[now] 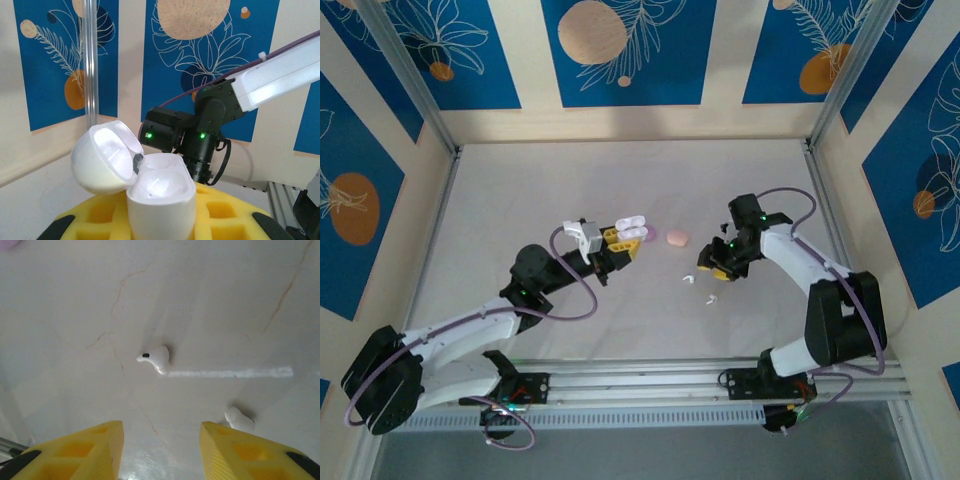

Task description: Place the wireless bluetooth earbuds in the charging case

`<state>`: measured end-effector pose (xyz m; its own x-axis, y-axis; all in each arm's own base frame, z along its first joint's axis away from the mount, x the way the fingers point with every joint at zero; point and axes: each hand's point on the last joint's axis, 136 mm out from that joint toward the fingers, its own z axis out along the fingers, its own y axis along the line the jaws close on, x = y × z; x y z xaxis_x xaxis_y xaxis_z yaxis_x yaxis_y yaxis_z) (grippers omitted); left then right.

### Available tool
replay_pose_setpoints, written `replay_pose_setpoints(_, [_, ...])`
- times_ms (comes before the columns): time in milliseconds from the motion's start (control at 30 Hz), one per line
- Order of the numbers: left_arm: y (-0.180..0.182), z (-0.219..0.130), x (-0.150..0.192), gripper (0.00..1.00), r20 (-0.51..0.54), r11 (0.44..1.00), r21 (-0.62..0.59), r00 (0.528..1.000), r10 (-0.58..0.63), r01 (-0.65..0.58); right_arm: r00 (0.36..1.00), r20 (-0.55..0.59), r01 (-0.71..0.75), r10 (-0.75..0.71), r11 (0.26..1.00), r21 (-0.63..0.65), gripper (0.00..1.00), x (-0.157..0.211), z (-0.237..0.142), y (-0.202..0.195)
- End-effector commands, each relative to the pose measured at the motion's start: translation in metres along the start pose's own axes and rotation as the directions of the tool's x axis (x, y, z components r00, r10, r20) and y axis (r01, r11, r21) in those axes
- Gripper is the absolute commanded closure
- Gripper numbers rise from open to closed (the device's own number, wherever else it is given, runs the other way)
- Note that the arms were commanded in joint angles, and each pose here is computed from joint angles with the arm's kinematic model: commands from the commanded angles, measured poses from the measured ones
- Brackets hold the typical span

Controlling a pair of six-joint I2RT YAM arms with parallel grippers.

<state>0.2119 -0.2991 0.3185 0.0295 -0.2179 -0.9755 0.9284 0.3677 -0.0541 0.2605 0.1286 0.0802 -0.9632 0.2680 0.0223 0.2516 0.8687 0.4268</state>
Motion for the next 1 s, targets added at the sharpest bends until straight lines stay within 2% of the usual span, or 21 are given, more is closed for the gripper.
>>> replay_pose_setpoints(0, [-0.001, -0.005, -0.009, 0.9, 0.029, 0.999, -0.016, 0.999, 0.036, -0.035, 0.998, 0.02, 0.052, -0.052, 0.999, 0.014, 0.55, -0.013, 0.003, 0.009])
replay_pose_setpoints(167, [-0.001, -0.006, -0.009, 0.9, 0.023, 0.999, -0.018, 0.999, 0.037, -0.037, 0.996, -0.027, 0.088, -0.087, 0.995, 0.049, 0.58, -0.019, 0.021, 0.016])
replay_pose_setpoints(400, [-0.002, -0.007, -0.008, 0.9, 0.018, 0.999, -0.018, 0.999, 0.033, -0.033, 0.989, -0.104, 0.119, -0.11, 0.989, 0.084, 0.56, -0.017, 0.045, 0.017])
replay_pose_setpoints(667, [-0.002, -0.007, -0.007, 0.9, 0.01, 0.999, -0.022, 0.999, 0.034, -0.033, 0.996, -0.087, 0.024, -0.014, 0.993, 0.115, 0.52, 0.006, 0.035, 0.009])
replay_pose_setpoints(767, [-0.002, -0.007, -0.007, 0.9, 0.005, 0.999, -0.017, 0.999, 0.033, -0.033, 0.999, -0.035, -0.014, 0.021, 0.982, 0.19, 0.51, 0.009, 0.022, -0.011])
replay_pose_setpoints(900, [-0.002, -0.007, -0.006, 0.9, 0.001, 0.999, -0.015, 1.0, 0.031, -0.031, 0.992, 0.036, -0.126, 0.121, 0.973, 0.193, 0.5, 0.018, 0.003, -0.036])
replay_pose_setpoints(967, [-0.002, -0.006, -0.005, 0.9, 0.002, 0.999, -0.014, 1.0, 0.029, -0.029, 0.988, 0.028, -0.152, 0.149, 0.968, 0.201, 0.5, 0.027, 0.002, -0.043])
